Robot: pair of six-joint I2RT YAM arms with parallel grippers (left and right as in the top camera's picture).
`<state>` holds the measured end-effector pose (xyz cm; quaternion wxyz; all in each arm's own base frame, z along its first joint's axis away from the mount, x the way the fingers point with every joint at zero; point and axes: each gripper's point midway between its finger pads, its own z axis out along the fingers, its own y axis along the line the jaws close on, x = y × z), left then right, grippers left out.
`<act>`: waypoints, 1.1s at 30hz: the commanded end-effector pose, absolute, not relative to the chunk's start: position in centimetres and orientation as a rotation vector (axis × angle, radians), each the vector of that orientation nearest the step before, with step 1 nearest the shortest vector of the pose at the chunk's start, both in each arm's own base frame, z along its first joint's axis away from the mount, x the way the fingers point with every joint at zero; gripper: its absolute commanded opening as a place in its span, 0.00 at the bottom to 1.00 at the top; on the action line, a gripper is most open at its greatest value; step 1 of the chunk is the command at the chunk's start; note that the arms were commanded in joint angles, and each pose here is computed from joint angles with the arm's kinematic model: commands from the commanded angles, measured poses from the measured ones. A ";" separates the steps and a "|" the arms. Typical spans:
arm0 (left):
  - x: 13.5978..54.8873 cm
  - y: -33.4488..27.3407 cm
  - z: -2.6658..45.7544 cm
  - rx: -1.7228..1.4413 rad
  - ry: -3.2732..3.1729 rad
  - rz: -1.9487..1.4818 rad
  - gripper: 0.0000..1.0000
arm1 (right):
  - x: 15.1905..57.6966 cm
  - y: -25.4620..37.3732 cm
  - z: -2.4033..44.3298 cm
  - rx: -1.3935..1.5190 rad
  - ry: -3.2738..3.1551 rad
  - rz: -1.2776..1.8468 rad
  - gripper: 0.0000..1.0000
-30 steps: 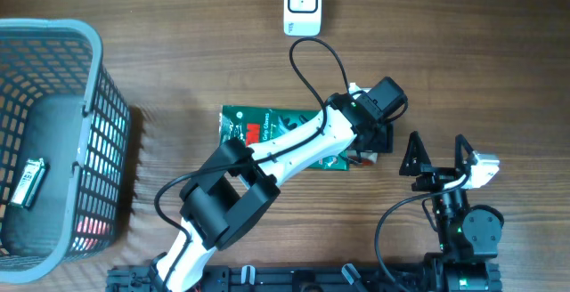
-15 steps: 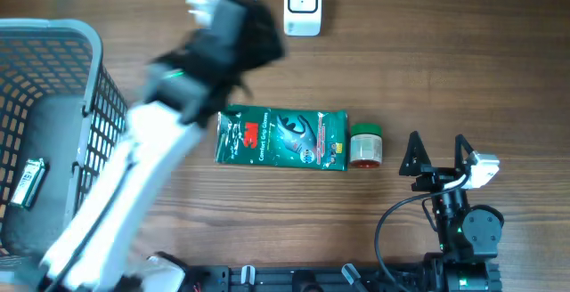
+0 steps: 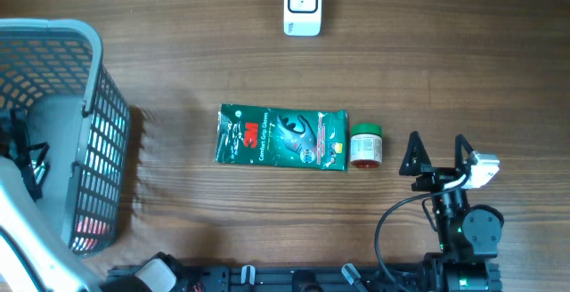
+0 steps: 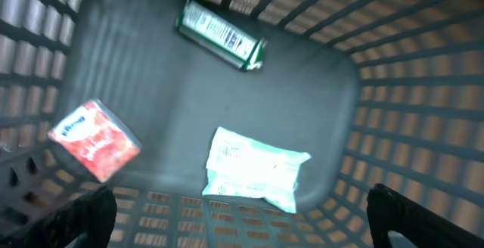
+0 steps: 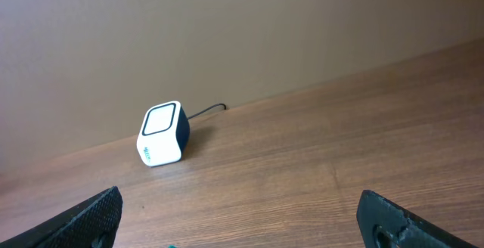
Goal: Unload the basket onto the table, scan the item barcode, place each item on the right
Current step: 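Reach into the basket and grasp the orange Kleenex tissue pack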
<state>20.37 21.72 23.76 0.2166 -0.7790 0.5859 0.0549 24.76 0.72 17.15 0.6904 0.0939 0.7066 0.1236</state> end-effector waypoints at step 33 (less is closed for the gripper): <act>23.7 21.8 14.9 -2.218 1.866 -0.089 0.04 | 24.7 1.0 17.2 0.189 1.578 0.275 1.00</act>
